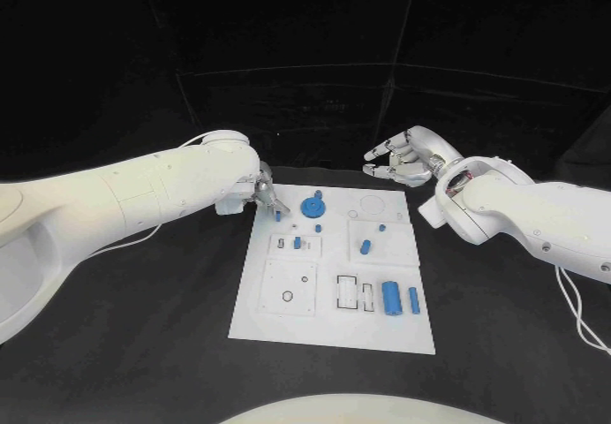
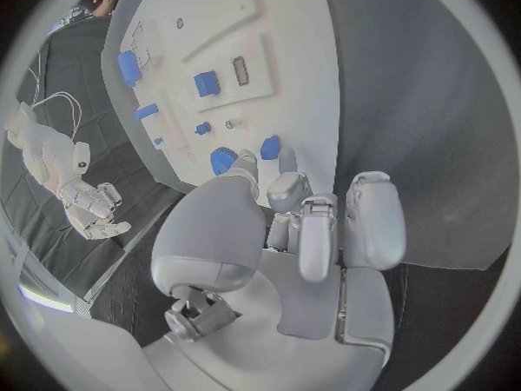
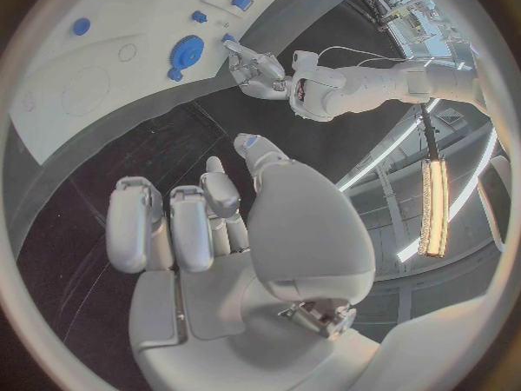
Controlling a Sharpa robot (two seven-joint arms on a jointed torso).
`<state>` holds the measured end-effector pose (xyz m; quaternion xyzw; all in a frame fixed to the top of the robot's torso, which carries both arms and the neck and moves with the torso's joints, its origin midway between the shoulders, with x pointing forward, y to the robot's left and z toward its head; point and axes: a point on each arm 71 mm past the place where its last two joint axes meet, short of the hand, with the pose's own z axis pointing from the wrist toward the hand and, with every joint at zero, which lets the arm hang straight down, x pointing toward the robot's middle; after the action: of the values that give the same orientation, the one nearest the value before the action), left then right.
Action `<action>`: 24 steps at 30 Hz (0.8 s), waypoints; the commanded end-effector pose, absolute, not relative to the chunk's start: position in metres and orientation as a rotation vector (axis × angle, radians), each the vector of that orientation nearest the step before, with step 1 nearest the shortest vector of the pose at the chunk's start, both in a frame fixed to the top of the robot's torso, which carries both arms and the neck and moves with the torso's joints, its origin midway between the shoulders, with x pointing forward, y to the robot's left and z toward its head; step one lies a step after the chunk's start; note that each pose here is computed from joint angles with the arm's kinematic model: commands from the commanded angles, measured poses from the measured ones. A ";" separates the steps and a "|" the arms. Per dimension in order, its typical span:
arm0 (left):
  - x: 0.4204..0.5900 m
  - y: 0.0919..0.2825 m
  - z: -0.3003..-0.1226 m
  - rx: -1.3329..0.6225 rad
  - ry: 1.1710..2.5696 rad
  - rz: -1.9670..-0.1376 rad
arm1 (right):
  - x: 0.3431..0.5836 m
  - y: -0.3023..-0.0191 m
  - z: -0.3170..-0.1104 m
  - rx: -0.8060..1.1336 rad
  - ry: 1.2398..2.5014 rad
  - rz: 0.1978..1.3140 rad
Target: Assemble the parts on the task board
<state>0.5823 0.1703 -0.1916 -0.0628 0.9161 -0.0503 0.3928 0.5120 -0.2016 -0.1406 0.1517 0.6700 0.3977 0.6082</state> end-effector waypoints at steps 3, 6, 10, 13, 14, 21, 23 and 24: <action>0.582 0.167 -0.192 -0.142 2.339 -0.149 | 0.512 -0.201 -0.139 0.347 1.541 0.927; 0.582 0.166 -0.193 -0.143 2.339 -0.152 | 0.512 -0.201 -0.139 0.347 1.541 0.926; 0.582 0.166 -0.193 -0.144 2.335 -0.155 | 0.512 -0.201 -0.139 0.347 1.542 0.926; 0.582 0.165 -0.193 -0.146 2.333 -0.158 | 0.512 -0.201 -0.139 0.347 1.542 0.926; 0.582 0.165 -0.193 -0.147 2.332 -0.158 | 0.512 -0.201 -0.139 0.347 1.542 0.926; 0.582 0.165 -0.194 -0.158 2.339 -0.172 | 0.512 -0.201 -0.139 0.347 1.543 0.926; 0.582 0.164 -0.194 -0.160 2.342 -0.177 | 0.512 -0.200 -0.139 0.347 1.543 0.927; 0.582 0.164 -0.194 -0.160 2.343 -0.179 | 0.512 -0.200 -0.139 0.347 1.544 0.927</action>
<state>0.5817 0.1662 -0.1943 -0.0622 0.9179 -0.0600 0.3873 0.5123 -0.2014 -0.1407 0.1518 0.6702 0.3976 0.6081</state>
